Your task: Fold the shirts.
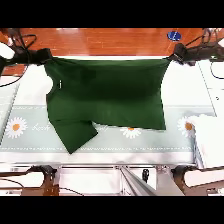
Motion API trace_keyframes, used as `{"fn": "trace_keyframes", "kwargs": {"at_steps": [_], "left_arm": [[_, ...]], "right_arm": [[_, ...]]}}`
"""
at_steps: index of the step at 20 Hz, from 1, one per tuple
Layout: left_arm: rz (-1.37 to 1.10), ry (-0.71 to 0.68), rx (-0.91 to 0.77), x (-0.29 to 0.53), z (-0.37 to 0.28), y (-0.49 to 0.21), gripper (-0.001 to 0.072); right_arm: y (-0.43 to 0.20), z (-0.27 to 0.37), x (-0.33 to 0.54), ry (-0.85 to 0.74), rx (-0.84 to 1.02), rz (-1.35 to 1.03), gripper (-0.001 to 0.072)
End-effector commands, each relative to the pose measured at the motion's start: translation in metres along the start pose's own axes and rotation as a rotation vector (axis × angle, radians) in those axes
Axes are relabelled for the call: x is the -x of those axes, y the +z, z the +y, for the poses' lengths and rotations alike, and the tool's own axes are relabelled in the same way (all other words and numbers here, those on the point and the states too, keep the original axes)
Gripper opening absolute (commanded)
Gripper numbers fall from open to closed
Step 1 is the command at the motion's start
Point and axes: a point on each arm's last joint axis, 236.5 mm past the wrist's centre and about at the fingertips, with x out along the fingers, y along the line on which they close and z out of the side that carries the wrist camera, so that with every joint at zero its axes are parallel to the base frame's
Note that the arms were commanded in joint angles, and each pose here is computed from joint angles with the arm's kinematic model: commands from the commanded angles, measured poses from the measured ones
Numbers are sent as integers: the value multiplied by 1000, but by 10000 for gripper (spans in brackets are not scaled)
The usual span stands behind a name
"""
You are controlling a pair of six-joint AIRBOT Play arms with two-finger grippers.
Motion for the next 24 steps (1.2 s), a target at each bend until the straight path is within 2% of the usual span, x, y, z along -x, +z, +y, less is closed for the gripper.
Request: {"fn": "trace_keyframes", "kwargs": {"at_steps": [1,9,12,14,17,24], "left_arm": [[42,6,22,-38,11,-17,18],[138,3,0,-47,17,-43,18],[338,-47,-138,-34,18,-89,18],[490,-96,-207,-24,20,-124,18],[657,-141,-216,-14,22,-163,18],[719,-89,-234,-15,46,-176,18]], "right_arm": [[6,-19,-39,5,-71,-7,22],[-19,-35,-59,1,-99,89,22],[-61,-41,-47,6,-30,276,22],[-89,-57,-40,-59,6,393,22],[-124,-72,-42,-95,-6,495,22],[-136,-91,-46,-162,-48,510,22]]}}
